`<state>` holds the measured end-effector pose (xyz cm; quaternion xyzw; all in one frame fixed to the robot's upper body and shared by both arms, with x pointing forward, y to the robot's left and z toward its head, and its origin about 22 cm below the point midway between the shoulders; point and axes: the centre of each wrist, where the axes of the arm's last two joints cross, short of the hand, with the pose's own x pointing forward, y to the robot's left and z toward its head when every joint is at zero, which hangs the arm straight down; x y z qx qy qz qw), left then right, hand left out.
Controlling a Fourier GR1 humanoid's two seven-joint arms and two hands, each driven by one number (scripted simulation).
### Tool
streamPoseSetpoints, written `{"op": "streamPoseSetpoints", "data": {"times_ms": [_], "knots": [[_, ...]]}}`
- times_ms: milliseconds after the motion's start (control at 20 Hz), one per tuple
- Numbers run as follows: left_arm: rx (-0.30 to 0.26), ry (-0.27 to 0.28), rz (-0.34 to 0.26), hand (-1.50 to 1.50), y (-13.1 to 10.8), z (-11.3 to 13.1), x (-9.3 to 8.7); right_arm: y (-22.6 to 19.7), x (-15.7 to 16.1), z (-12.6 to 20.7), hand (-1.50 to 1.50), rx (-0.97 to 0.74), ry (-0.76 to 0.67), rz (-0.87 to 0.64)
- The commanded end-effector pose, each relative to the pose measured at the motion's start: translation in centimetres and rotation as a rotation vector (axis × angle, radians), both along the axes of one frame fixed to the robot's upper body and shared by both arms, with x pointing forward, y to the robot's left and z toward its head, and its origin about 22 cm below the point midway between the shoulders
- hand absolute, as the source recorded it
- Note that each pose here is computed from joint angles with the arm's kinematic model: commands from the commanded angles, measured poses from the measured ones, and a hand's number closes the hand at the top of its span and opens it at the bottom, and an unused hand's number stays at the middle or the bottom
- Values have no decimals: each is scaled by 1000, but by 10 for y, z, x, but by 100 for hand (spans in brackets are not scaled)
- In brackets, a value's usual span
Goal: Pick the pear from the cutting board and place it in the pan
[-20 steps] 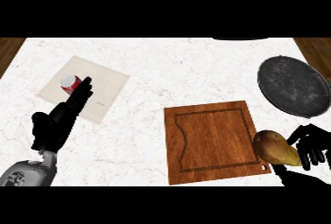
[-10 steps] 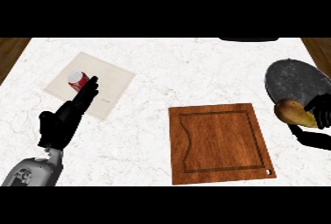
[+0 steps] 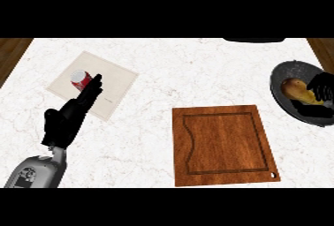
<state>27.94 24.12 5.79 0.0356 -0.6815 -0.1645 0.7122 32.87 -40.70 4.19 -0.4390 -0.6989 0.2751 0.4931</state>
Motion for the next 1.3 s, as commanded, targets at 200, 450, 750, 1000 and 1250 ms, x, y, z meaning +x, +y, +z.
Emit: {"op": "streamPoseSetpoints", "data": {"times_ms": [200, 450, 750, 1000, 1250], "knots": [[-1, -13, -22, 0, -9, -6, 1, -20, 30, -8, 150, 13, -18, -11], [-3, -15, -23, 0, -4, -15, -13, -49, 29, 14, 150, 12, -23, -19], [-2, -16, -45, 0, -8, -4, 5, -29, 25, -23, -150, 53, 325, -122], [17, -34, -52, 0, -12, 2, 8, -25, 37, -9, -150, 211, 241, -57], [-22, -29, -38, 0, -16, 3, 8, -34, 38, 2, -150, 475, 78, -16]]}}
